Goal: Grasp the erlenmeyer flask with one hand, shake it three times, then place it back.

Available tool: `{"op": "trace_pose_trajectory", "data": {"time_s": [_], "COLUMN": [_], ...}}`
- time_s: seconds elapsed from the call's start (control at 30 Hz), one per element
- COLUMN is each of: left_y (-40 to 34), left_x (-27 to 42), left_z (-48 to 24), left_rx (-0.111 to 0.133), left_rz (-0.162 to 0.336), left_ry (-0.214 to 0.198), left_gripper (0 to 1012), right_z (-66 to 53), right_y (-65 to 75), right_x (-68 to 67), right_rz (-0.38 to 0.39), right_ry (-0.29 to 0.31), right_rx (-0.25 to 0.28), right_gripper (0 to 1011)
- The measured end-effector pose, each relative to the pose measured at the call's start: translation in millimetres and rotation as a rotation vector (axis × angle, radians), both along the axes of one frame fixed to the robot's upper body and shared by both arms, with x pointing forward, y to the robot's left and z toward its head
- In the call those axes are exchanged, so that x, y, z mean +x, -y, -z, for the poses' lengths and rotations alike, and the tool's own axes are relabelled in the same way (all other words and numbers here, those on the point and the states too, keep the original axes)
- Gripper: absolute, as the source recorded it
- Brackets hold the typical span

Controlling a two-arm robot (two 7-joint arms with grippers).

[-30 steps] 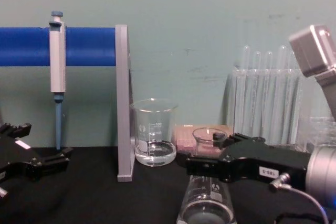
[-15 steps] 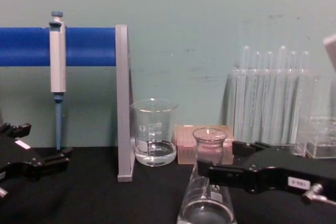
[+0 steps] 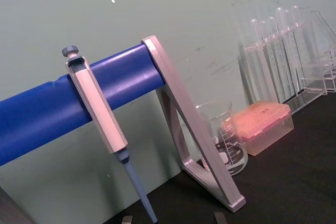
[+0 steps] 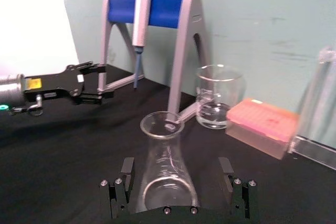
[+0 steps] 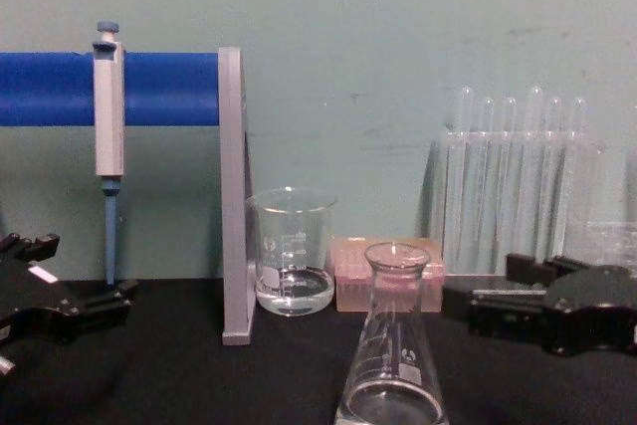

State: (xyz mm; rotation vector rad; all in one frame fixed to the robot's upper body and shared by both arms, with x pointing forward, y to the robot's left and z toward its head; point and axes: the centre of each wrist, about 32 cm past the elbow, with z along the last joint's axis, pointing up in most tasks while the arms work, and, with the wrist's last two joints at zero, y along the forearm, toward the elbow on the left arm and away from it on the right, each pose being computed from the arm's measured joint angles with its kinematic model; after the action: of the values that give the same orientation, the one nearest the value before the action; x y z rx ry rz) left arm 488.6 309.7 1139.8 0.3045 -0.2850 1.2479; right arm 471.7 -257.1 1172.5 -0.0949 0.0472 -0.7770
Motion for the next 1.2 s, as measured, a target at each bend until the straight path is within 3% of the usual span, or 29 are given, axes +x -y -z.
{"op": "trace_pose_trajectory", "data": {"time_s": [0.3,0.67,0.87,1.2], "left_y": [0.0,0.0,0.0,0.0], "left_x": [0.0,0.0,0.0,0.0], "left_z": [0.0,0.0,0.0,0.0], "left_rx": [0.000,0.000,0.000,0.000], "left_rz": [0.000,0.000,0.000,0.000], "left_ry": [0.000,0.000,0.000,0.000], "left_gripper": [1001,1001,1001,1001], "right_z": [-6.0,-2.0,7.4,30.7], "right_y": [7.8,0.3,-8.0,-15.7], "right_x": [1.1,11.6,21.8,35.3], "right_rz": [0.074,0.215,0.287,0.354], "right_ry": [0.040,0.132,0.158,0.117], "right_rx": [0.021,0.063,0.062,0.013], "right_gripper": [1002,1002,1002,1002]}}
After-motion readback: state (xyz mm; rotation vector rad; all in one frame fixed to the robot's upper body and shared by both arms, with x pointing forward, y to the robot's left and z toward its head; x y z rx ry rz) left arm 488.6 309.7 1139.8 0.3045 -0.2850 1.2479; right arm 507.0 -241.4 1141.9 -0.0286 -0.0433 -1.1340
